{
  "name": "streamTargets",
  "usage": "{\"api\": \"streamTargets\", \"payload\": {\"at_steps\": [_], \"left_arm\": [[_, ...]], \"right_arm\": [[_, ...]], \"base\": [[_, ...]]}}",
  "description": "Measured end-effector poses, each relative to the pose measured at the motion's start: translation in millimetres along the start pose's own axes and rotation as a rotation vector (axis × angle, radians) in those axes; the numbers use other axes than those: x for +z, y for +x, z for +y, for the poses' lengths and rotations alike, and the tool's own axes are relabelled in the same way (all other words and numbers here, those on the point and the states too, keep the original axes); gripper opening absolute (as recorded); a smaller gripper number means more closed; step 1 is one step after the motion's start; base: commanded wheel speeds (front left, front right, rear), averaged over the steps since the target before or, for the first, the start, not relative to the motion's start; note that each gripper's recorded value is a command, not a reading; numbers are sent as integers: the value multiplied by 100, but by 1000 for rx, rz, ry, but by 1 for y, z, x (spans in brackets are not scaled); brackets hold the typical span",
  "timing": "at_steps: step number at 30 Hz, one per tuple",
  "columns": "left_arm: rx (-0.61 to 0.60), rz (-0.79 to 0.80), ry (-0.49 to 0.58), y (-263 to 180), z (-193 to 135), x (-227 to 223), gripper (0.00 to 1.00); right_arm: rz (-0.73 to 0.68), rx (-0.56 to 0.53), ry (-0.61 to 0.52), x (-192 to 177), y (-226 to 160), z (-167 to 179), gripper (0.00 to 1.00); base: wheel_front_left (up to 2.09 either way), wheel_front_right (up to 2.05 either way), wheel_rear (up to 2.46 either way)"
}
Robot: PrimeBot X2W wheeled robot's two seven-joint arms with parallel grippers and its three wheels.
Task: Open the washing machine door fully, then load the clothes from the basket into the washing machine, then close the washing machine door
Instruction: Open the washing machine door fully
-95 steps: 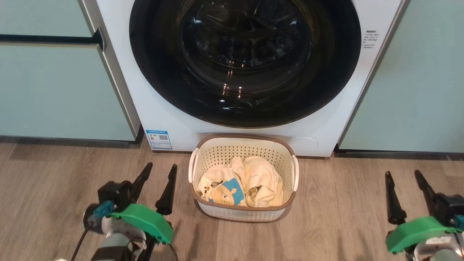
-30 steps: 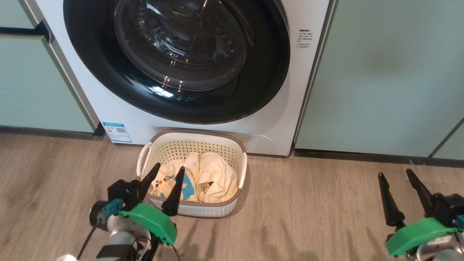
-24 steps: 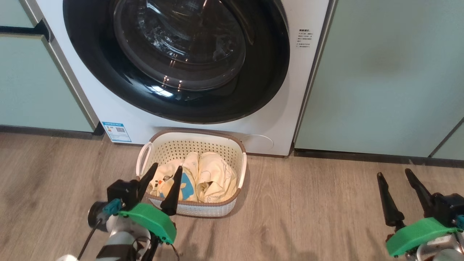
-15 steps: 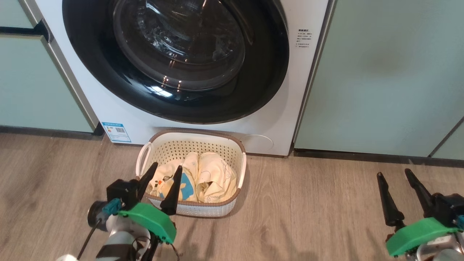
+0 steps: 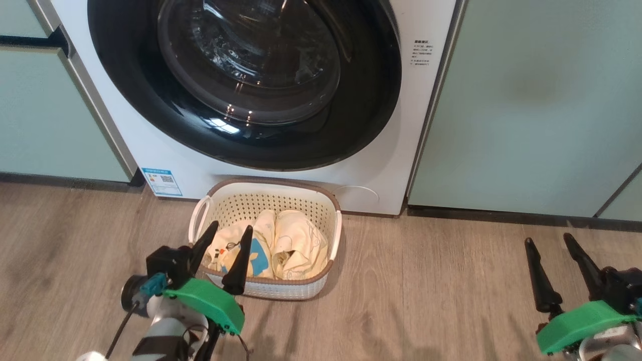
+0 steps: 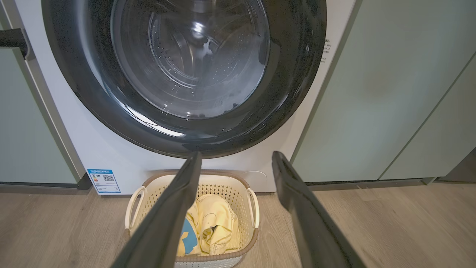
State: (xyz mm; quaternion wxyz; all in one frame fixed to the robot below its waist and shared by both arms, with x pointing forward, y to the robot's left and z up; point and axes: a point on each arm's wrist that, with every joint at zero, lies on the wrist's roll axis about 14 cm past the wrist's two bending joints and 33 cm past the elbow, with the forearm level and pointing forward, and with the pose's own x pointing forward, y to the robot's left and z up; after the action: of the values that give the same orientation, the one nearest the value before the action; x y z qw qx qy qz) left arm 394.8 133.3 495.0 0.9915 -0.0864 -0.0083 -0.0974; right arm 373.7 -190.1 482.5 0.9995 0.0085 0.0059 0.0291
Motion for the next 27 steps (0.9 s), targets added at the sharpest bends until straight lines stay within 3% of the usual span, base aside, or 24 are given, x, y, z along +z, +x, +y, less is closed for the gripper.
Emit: {"api": "streamTargets", "payload": {"at_steps": [3,4,5,22,26,27], "left_arm": [[0,0,-2,1,0,0,100],[0,-1,-2,1,0,0,100],[1,-2,-3,2,0,0,100],[17,0,-16,14,7,-4,100],[19,-7,-18,22,8,-3,100],[19,-3,-13,26,9,-5,100]], "right_arm": [[4,-5,8,-1,0,-1,100],[5,-9,12,-2,0,-2,46],[4,-13,18,-2,0,-3,0],[-6,-32,153,-1,34,-6,0],[-18,-57,313,1,56,-8,0],[-15,-61,419,5,71,-6,0]], "base": [[0,0,0],[0,0,0],[0,0,0],[0,0,0],[0,0,0],[0,0,0]]}}
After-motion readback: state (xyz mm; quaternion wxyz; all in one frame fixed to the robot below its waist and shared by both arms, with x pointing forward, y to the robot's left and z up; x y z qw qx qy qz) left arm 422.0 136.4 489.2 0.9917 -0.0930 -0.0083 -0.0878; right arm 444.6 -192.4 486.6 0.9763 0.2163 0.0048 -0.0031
